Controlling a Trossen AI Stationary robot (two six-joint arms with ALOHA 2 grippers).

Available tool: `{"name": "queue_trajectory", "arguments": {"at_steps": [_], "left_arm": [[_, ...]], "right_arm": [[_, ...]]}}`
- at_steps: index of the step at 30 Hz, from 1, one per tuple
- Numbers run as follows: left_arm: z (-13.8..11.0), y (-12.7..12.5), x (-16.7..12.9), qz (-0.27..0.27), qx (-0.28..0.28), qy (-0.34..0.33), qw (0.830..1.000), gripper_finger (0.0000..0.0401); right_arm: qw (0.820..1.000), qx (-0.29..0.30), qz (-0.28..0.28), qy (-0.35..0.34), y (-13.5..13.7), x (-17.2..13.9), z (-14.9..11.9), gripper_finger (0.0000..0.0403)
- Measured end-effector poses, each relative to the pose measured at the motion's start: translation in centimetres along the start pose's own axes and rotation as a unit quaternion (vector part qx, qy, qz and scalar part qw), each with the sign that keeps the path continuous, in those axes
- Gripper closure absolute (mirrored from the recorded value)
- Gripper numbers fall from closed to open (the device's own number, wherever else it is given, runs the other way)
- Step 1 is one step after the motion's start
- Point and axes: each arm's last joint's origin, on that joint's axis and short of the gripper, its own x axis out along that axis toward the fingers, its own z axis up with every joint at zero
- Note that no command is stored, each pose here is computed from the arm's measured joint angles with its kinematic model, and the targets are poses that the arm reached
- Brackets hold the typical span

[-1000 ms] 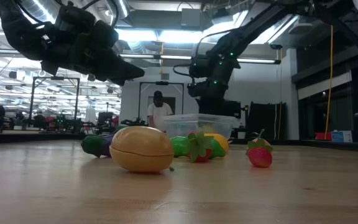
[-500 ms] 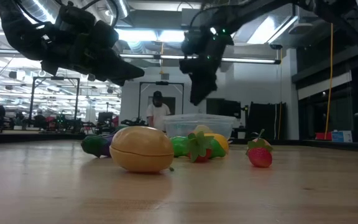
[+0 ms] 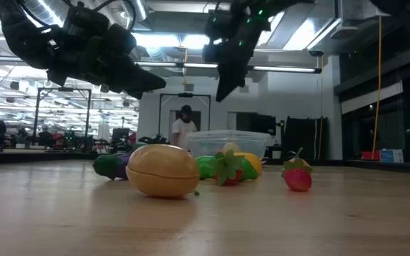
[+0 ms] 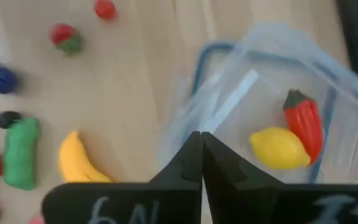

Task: Pick and placing Produce into tupperware
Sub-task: Put the violet eggplant into the transparent container

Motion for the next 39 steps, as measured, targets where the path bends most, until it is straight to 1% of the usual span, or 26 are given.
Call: {"name": "queue_trajectory", "arguments": {"at_steps": [4,7,10,13,15,18,20,22,25,27,30,33,35,38,39], "left_arm": [[0.0,0.0,0.0,0.000,-0.012,0.000,1.000,0.0350],[0.0,0.0,0.0,0.000,-0.016,-0.001,1.000,0.0346],[0.1,0.0,0.0,-0.001,-0.022,-0.004,1.000,0.0343],[0.2,-0.2,0.1,-0.005,-0.051,-0.004,0.999,0.0340],[0.2,-0.6,0.4,0.003,-0.054,0.005,0.999,0.0335],[0.5,-1.3,1.1,0.039,-0.045,0.031,0.998,0.0324],[0.9,-1.9,1.7,0.069,-0.033,0.061,0.995,0.0313],[1.5,-2.5,2.3,0.101,-0.021,0.102,0.989,0.0300],[2.7,-3.6,3.1,0.127,-0.006,0.165,0.978,0.0281],[3.6,-4.4,3.4,0.129,0.003,0.188,0.974,0.0269],[4.9,-5.7,3.7,0.121,0.006,0.196,0.973,0.0253],[5.9,-7.2,3.9,0.104,-0.002,0.201,0.974,0.0242],[6.4,-8.3,3.9,0.093,-0.011,0.212,0.973,0.0238],[6.9,-10.3,3.7,0.107,-0.013,0.223,0.969,0.0237],[7.2,-11.0,3.6,0.114,-0.010,0.225,0.968,0.0238]], "right_arm": [[0.999,-0.020,-0.008,-0.034,1.8,-1.7,-0.8,0.0399],[0.997,-0.028,-0.013,-0.070,3.6,-3.2,-2.0,0.0398],[0.991,-0.052,-0.023,-0.124,5.5,-4.1,-3.8,0.0399],[0.980,-0.073,-0.017,-0.182,7.0,-4.4,-6.1,0.0398],[0.973,-0.083,-0.014,-0.216,7.7,-4.5,-7.7,0.0397],[0.965,-0.082,-0.010,-0.250,7.9,-4.3,-9.9,0.0399],[0.961,-0.075,-0.011,-0.265,7.8,-4.3,-11.2,0.0400],[0.959,-0.075,-0.012,-0.272,7.8,-4.3,-12.3,0.0398],[0.955,-0.073,-0.009,-0.286,7.9,-4.3,-13.6,0.0394],[0.951,-0.072,-0.010,-0.300,7.8,-4.5,-14.3,0.0394],[0.948,-0.073,-0.011,-0.309,7.8,-4.7,-15.6,0.0399],[0.944,-0.058,-0.002,-0.325,8.1,-5.2,-16.8,0.0397],[0.940,-0.061,0.004,-0.336,8.4,-5.6,-17.7,0.0394],[0.935,-0.065,0.020,-0.348,9.0,-6.1,-19.1,0.0396],[0.931,-0.067,0.026,-0.358,9.3,-6.3,-19.6,0.0398]]}}
